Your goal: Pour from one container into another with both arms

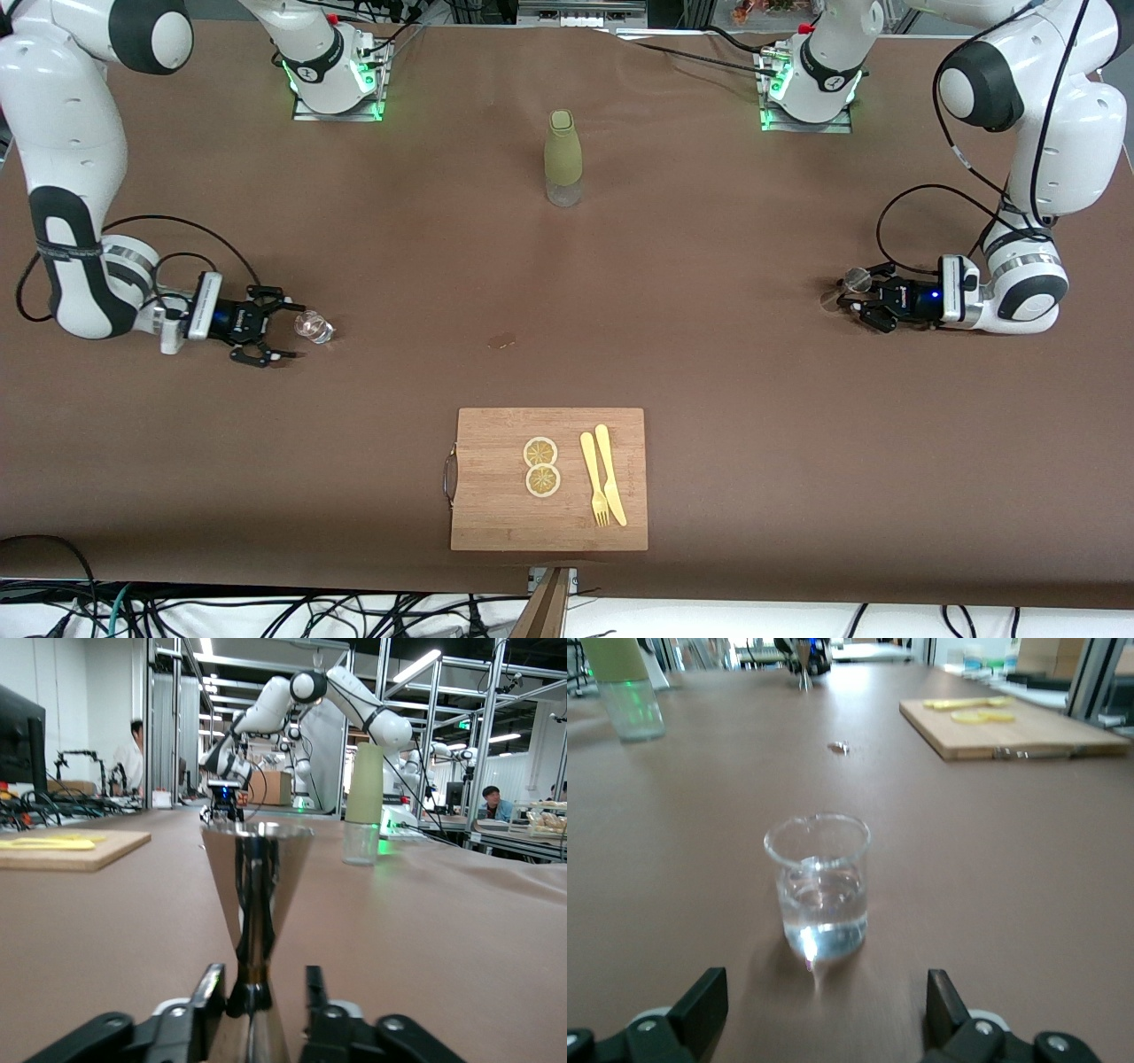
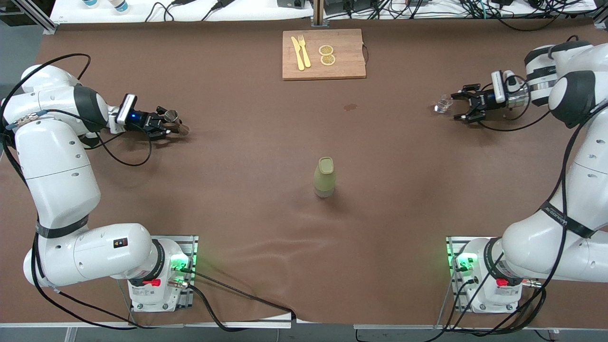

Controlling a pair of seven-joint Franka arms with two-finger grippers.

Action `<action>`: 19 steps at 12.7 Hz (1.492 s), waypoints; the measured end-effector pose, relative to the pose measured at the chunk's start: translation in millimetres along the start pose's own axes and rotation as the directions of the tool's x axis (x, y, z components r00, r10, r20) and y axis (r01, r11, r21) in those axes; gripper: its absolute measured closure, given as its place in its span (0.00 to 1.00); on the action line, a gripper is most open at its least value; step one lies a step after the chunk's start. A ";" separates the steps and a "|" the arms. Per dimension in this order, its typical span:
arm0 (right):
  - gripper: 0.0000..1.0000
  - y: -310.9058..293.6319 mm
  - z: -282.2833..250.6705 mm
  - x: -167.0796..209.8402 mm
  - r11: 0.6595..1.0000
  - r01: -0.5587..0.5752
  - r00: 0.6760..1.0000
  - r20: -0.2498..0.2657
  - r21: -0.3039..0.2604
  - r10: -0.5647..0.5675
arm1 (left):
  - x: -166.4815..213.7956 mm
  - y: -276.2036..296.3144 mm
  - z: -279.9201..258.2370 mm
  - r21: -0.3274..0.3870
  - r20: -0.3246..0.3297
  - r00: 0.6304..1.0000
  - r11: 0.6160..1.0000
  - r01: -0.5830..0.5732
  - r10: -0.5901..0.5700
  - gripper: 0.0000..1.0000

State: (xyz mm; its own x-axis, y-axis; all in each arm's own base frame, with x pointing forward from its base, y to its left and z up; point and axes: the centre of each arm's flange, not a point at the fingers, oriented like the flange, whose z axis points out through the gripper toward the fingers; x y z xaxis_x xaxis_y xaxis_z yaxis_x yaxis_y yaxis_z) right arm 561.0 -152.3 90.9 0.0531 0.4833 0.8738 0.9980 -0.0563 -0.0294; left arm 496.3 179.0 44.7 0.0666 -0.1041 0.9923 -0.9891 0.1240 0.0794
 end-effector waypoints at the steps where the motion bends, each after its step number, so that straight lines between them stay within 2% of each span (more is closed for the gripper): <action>1: 0.00 2.6 -17.1 9.2 1.000 -0.021 0.999 0.046 0.004 0.021 | 2.0 1.7 -10.6 -0.023 0.033 0.999 0.999 0.026 -0.025 0.40; 3: 0.01 7.1 -49.0 36.6 0.997 -0.077 0.987 0.140 0.005 0.076 | 14.8 -3.2 -37.7 -0.076 0.127 0.990 0.994 0.076 -0.066 0.15; 5: 0.01 7.1 -74.8 67.4 0.989 -0.148 0.962 0.231 -0.001 0.145 | 37.2 -15.6 -58.3 -0.104 0.221 0.966 0.981 0.162 -0.136 0.00; 6: 0.01 6.3 -84.9 80.2 0.981 -0.192 0.946 0.267 -0.007 0.186 | 53.0 -22.8 -64.8 -0.094 0.264 0.940 0.964 0.248 -0.216 0.00; 8: 0.01 5.6 -103.9 105.1 0.958 -0.285 0.897 0.345 -0.030 0.277 | 98.4 -40.6 -71.7 -0.020 0.334 0.848 0.896 0.443 -0.411 0.00; 11: 0.01 3.8 -136.3 152.7 0.900 -0.418 0.786 0.448 -0.123 0.426 | 183.0 -80.1 -56.8 0.140 0.386 0.641 0.730 0.670 -0.663 0.00; 14: 0.01 -0.2 -159.4 209.2 0.821 -0.508 0.640 0.523 -0.261 0.563 | 250.6 -114.4 -23.9 0.307 0.375 0.408 0.527 0.792 -0.832 0.00; 17: 0.01 -6.0 -163.4 271.4 0.714 -0.558 0.470 0.548 -0.422 0.692 | 293.7 -140.6 17.5 0.506 0.355 0.193 0.362 0.783 -0.915 0.00; 18: 0.01 -8.6 -162.6 291.3 0.666 -0.568 0.409 0.536 -0.484 0.739 | 313.7 -148.7 36.6 0.582 0.340 0.120 0.309 0.752 -0.933 0.00; 19: 0.01 -11.8 -162.7 309.9 0.617 -0.564 0.346 0.521 -0.549 0.780 | 341.8 -154.7 59.3 0.663 0.332 0.056 0.275 0.696 -0.942 0.00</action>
State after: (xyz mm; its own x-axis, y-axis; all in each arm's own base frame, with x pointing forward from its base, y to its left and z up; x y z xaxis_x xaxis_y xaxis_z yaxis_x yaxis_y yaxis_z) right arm 559.9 -144.0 441.0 0.8150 0.5788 0.0268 0.5668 -0.7866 -0.2449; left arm 664.2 65.7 365.9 0.8915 -0.4501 -0.0510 -0.3127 -0.6931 0.6495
